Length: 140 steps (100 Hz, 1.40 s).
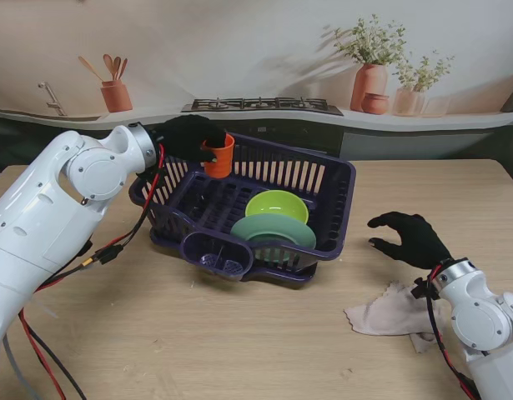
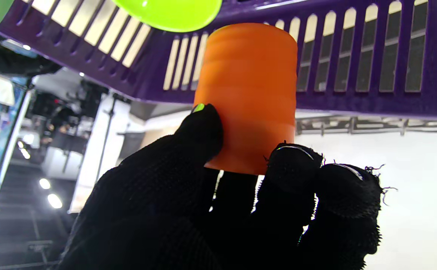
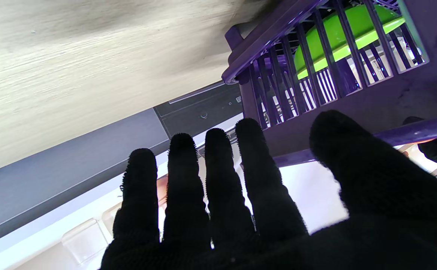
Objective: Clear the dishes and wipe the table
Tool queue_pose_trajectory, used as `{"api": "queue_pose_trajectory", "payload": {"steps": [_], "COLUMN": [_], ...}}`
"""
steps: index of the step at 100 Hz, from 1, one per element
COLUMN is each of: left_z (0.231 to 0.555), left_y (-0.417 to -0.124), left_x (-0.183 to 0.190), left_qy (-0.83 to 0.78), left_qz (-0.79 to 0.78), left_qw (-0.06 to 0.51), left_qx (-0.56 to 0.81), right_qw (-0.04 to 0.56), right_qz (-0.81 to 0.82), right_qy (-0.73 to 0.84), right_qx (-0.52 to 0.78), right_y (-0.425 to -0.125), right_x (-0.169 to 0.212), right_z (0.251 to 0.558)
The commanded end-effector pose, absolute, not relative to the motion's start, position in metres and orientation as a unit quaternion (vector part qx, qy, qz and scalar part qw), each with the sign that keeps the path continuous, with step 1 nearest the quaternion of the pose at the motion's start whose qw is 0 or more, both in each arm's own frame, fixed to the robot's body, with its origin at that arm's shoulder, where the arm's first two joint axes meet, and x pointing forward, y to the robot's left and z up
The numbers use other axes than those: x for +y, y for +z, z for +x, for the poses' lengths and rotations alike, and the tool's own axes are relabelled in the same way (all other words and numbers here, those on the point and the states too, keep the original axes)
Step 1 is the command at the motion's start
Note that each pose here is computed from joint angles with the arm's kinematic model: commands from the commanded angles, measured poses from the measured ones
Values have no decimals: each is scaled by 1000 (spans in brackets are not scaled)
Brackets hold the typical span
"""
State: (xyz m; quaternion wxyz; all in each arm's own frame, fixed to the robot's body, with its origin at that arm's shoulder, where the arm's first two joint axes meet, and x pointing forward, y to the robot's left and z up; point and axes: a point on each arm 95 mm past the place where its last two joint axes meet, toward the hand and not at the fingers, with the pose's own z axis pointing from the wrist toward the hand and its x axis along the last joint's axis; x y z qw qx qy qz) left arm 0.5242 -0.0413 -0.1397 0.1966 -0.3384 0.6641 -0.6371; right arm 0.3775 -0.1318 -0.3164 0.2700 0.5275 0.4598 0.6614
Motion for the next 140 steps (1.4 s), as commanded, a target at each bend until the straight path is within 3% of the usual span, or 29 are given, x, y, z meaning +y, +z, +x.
{"api": "queue_pose_trajectory", "payload": {"steps": [1,140], "left_z": [527,568], "left_y": [-139,-223], "left_x": [-46,-63], "left_qy": [-635,-588], "left_qz": [-344,-416], "left_qw": [196,237], "left_qx": [663,652], "right_qw": [265,267], "right_qz": [530,535], "right_qy": [658,654], "right_qx": [465,463], "right_y": [-320,-324], "right_x": [-131,-132], "right_z": [375,376]}}
